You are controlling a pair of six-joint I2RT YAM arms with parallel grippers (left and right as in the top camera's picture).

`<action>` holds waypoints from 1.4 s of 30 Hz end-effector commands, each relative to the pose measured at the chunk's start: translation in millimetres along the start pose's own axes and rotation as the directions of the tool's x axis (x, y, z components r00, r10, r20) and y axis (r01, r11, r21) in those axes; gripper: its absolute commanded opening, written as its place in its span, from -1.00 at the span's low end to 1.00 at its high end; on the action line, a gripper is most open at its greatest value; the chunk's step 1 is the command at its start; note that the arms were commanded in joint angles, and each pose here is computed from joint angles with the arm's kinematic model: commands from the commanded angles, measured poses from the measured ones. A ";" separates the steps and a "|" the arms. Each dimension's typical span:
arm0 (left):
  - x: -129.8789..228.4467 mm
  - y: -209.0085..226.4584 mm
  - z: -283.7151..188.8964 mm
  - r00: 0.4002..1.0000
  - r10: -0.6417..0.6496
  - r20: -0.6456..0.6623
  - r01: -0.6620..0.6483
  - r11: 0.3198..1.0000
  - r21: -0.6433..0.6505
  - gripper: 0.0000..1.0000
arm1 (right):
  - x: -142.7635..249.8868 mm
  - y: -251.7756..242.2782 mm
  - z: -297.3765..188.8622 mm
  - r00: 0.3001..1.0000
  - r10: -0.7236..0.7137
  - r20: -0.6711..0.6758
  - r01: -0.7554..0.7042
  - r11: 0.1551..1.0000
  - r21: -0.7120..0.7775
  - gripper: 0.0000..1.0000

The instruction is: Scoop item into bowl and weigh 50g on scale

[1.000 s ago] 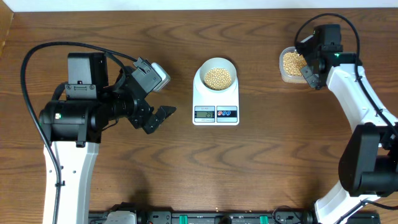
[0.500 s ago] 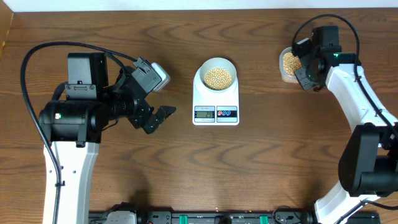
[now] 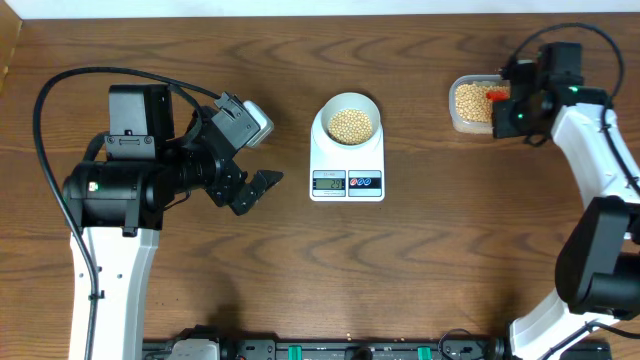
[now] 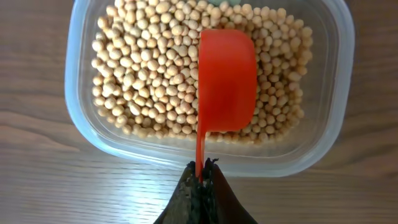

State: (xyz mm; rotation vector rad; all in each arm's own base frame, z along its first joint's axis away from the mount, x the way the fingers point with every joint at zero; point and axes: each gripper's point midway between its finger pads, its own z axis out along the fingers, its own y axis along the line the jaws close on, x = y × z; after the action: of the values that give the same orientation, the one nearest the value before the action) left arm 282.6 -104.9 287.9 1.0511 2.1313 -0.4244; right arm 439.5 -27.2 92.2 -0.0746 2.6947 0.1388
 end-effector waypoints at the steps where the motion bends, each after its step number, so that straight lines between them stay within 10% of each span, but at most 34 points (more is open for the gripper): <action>1: -6.5 -0.1 -4.4 1.000 0.006 0.022 -0.006 1.000 0.000 0.97 | -6.0 9.5 -6.6 0.988 0.155 0.017 -0.150 0.974 -0.168 -0.98; 42: -6.5 -0.1 -4.4 1.000 0.006 0.022 -0.006 1.000 0.000 0.97 | 6.4 -8.5 -3.6 0.897 0.432 -0.089 -0.421 0.777 -0.469 -0.98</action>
State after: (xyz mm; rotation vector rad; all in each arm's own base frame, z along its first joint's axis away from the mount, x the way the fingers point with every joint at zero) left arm 282.6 -104.9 287.9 1.0511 2.1313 -0.4244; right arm 435.1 -36.7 92.1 0.3338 2.5652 0.8444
